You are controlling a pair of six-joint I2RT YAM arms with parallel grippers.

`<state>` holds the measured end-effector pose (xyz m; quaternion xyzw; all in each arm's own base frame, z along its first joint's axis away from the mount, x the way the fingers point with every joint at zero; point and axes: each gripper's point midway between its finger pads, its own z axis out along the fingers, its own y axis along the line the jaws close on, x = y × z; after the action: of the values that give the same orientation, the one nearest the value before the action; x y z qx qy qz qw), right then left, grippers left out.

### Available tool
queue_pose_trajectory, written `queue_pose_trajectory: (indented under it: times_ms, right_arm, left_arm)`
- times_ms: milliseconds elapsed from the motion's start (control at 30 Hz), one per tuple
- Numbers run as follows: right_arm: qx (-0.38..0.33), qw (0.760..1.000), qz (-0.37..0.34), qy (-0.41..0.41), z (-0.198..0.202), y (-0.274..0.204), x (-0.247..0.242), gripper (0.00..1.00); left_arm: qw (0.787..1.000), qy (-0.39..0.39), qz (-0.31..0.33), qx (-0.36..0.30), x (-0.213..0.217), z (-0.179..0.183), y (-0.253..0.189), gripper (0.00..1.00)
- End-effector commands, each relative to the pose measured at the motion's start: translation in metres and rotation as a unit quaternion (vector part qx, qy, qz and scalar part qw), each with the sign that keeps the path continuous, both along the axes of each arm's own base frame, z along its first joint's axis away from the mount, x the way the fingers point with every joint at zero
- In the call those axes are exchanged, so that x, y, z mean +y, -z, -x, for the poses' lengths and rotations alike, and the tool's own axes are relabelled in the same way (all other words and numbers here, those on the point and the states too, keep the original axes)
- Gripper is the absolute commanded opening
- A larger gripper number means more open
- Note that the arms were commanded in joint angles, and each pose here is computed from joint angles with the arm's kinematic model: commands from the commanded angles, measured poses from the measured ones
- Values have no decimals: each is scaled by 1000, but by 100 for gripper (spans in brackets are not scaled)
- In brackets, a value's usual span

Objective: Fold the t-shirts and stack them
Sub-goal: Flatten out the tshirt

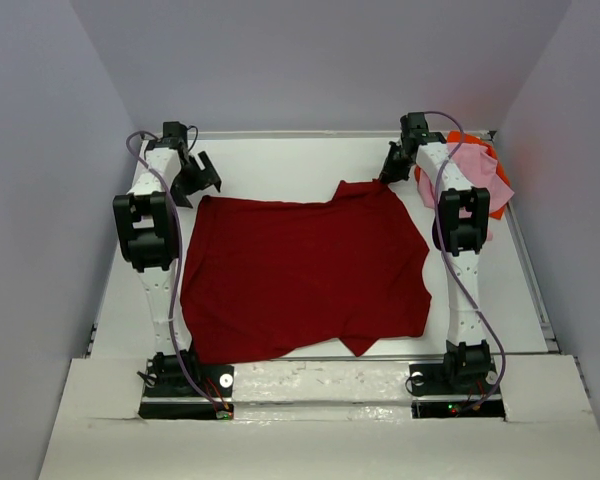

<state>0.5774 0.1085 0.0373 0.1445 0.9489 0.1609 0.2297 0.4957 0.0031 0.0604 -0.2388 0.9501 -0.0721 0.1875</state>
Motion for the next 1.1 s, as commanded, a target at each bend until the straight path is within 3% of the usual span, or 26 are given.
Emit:
queue_pose_trajectory:
  times_ms: [0, 467, 900, 1000, 1033, 1067]
  right_arm:
    - [-36, 999, -5, -12, -10, -24, 5, 0]
    - [-41, 999, -1, -15, -12, -28, 5, 0]
    - [-40, 999, 1, -15, -11, -27, 4, 0]
    - [-41, 999, 3, -14, -12, -27, 3, 0]
    - [-39, 999, 4, -14, -11, -26, 3, 0]
    - [-39, 999, 6, -13, -11, -26, 2, 0]
  left_arm:
    - [999, -2, 27, -39, -10, -2, -32, 99]
    - [996, -22, 74, -48, -22, -36, -15, 93]
    - [997, -14, 66, 28, -26, -18, 34, 90]
    - [997, -9, 68, 23, -28, -16, 32, 67]
    - [998, -11, 65, 23, -27, -16, 32, 53]
    - [998, -12, 62, 24, -26, -16, 32, 24]
